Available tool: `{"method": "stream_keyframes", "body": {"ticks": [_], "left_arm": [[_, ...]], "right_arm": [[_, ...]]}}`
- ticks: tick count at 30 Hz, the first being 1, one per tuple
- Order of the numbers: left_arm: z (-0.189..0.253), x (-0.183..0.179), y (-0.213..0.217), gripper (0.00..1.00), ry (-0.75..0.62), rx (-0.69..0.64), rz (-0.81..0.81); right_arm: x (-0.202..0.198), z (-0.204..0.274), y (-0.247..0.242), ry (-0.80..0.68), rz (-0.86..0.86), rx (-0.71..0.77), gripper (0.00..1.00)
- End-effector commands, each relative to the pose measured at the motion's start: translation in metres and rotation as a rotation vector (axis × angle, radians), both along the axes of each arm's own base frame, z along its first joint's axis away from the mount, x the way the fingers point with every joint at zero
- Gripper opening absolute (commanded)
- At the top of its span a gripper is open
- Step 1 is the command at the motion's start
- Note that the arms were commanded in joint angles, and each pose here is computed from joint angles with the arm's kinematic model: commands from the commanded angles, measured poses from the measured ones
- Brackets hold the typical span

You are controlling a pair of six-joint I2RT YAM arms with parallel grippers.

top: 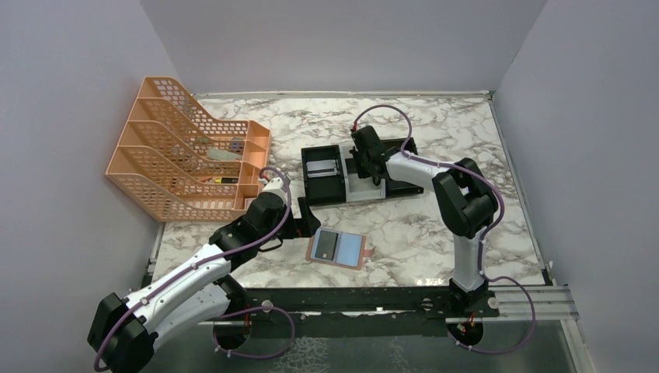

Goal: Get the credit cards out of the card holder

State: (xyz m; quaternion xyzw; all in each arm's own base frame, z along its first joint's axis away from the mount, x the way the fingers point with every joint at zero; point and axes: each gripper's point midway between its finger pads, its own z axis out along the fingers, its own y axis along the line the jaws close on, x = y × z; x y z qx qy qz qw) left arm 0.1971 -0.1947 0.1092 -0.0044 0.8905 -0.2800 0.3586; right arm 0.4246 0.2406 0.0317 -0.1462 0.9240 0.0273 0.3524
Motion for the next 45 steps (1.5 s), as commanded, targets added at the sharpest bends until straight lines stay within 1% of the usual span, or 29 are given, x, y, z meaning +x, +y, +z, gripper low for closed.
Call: {"method": "stream_keyframes", "body": {"ticks": [1,4,8,10,12,15,16,18,20,21,23,24,26,27,31,33,35,39,45], "left_arm": [[0.009,0.001,-0.005,0.99,-0.016,-0.033,-0.009],[0.006,0.0,-0.006,0.99,-0.009,-0.032,-0.015],[0.003,-0.001,-0.01,0.99,-0.003,-0.037,-0.037],[0.001,-0.001,-0.013,0.99,-0.008,-0.047,-0.052],[-0.001,0.001,-0.017,0.99,-0.019,-0.061,-0.06],[-0.004,0.002,-0.025,0.97,-0.016,-0.084,-0.088],[-0.009,0.001,-0.028,0.96,0.0,-0.08,-0.103],[-0.014,-0.001,-0.031,0.92,0.019,-0.069,-0.127],[-0.018,-0.002,-0.032,0.9,0.034,-0.059,-0.141],[-0.021,-0.003,-0.032,0.88,0.04,-0.056,-0.145],[-0.023,-0.004,-0.034,0.86,0.042,-0.064,-0.151],[-0.024,-0.004,-0.035,0.84,0.043,-0.07,-0.154],[-0.025,-0.005,-0.038,0.81,0.047,-0.084,-0.162],[-0.024,-0.005,-0.039,0.79,0.048,-0.091,-0.166],[-0.018,-0.003,-0.045,0.73,0.046,-0.111,-0.178],[-0.019,-0.003,-0.043,0.72,0.056,-0.094,-0.174],[-0.022,-0.004,-0.041,0.71,0.062,-0.087,-0.167],[-0.028,-0.01,-0.039,0.71,0.082,-0.096,-0.163],[-0.036,-0.021,-0.037,0.72,0.11,-0.102,-0.181]], "right_arm": [[0.004,0.007,0.003,-0.025,0.009,0.018,0.04],[-0.002,0.022,0.007,-0.032,0.033,0.063,0.07],[-0.015,0.051,0.012,-0.077,0.073,0.153,0.15],[-0.022,0.057,0.015,-0.095,0.102,0.191,0.18],[-0.031,0.057,0.01,-0.078,0.094,0.189,0.21],[-0.05,0.063,0.001,-0.079,0.083,0.217,0.22],[-0.057,0.069,0.0,-0.093,0.094,0.247,0.23],[-0.072,0.079,-0.003,-0.118,0.099,0.301,0.32],[-0.088,0.087,-0.005,-0.131,0.108,0.358,0.35],[-0.096,0.095,-0.003,-0.138,0.123,0.402,0.35],[-0.118,0.11,0.006,-0.137,0.182,0.523,0.43],[-0.131,0.113,0.012,-0.126,0.218,0.585,0.44],[-0.156,0.114,0.026,-0.086,0.296,0.693,0.42],[-0.17,0.108,0.033,-0.042,0.319,0.719,0.39],[-0.217,0.087,0.069,0.063,0.394,0.733,0.35],[-0.229,0.079,0.08,0.095,0.373,0.747,0.3],[-0.238,0.071,0.086,0.129,0.331,0.761,0.27],[-0.25,0.059,0.097,0.171,0.285,0.783,0.27],[-0.256,0.043,0.11,0.226,0.264,0.796,0.26]]}}
